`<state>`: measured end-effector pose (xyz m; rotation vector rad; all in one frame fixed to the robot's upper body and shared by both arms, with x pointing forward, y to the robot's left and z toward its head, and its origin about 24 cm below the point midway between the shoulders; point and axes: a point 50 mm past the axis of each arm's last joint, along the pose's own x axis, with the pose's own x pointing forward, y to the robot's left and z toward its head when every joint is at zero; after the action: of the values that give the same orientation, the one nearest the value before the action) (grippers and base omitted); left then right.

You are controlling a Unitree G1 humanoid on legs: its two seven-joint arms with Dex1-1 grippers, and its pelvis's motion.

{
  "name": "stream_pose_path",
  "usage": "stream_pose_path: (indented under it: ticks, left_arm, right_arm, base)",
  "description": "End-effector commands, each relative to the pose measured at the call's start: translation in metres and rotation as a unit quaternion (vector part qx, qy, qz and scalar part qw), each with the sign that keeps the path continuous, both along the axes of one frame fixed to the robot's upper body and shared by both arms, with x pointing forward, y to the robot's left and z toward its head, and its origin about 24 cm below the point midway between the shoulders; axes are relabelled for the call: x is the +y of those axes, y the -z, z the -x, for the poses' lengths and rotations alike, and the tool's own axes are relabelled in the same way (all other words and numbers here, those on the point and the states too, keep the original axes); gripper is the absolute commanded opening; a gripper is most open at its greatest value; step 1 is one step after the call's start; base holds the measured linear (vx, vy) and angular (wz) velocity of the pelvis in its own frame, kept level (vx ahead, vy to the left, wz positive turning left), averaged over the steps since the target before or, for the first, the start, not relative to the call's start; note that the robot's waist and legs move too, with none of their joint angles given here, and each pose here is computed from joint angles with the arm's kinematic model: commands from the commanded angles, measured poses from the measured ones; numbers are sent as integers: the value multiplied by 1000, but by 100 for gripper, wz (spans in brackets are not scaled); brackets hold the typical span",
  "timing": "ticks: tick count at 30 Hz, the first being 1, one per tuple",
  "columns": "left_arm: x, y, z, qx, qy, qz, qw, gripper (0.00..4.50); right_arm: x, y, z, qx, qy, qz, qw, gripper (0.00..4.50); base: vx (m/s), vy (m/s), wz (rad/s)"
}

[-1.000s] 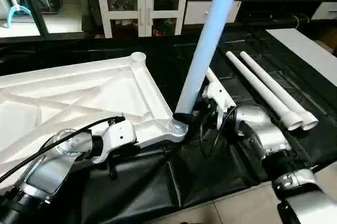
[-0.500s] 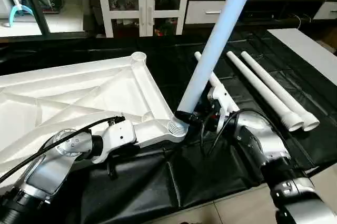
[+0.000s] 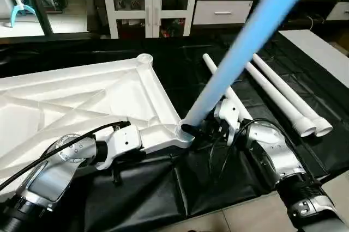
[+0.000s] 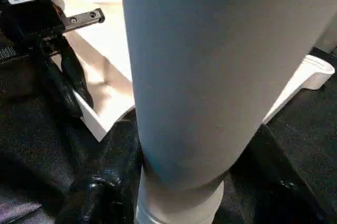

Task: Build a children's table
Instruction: Insert table leg to table base

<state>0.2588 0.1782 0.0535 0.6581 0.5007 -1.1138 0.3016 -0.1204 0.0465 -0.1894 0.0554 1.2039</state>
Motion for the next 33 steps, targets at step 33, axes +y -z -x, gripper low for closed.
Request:
stream_pose_path:
  ticks: [33]
  left_arm:
    - [-13,6,11,21,51,1,998,3]
  right_arm:
    - [-55,102,56,370,8,234,899,187]
  base:
    - [0,0,0]
